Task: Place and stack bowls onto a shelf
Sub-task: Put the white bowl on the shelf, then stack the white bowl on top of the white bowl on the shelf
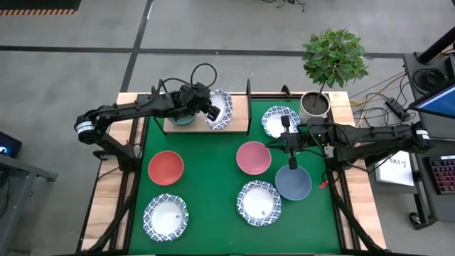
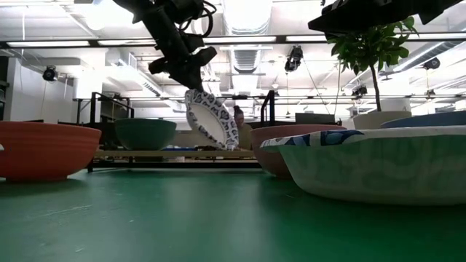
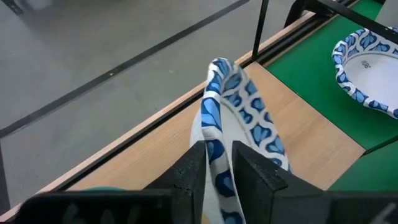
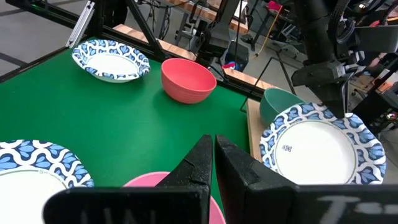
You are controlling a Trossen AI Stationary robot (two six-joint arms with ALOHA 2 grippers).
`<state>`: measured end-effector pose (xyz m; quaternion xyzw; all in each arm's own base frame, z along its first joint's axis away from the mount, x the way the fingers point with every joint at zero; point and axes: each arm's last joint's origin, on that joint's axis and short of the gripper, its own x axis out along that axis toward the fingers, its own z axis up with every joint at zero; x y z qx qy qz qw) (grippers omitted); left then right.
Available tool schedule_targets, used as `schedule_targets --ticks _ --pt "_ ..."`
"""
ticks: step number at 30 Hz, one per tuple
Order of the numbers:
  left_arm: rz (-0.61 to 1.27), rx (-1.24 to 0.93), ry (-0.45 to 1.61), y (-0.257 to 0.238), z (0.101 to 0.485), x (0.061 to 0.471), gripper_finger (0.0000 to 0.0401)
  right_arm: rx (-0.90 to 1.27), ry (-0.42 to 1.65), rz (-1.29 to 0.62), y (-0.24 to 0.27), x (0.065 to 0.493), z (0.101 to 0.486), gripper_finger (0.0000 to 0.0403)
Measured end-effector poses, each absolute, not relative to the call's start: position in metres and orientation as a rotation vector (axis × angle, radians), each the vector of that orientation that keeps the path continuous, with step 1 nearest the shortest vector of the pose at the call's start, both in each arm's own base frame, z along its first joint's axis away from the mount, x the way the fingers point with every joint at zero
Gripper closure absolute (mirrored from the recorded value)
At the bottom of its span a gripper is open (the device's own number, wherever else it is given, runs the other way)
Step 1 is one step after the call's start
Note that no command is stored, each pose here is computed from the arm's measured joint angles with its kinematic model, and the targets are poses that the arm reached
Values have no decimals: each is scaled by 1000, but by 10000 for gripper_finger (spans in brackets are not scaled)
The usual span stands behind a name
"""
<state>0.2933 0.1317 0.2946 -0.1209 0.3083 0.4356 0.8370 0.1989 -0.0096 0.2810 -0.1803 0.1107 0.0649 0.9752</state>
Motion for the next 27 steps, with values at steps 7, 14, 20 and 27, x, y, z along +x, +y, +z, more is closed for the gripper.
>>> schedule_targets --ticks 7,14,20,27 --pt "922 -256 653 132 294 293 315 -363 224 131 -10 199 281 394" --pt "916 -255 652 130 295 294 305 -363 226 132 -10 199 281 394" --pt "833 -244 665 112 293 302 305 -363 227 132 -10 199 281 394" --pt "725 -196 676 79 293 312 306 -362 230 133 -10 199 280 394"
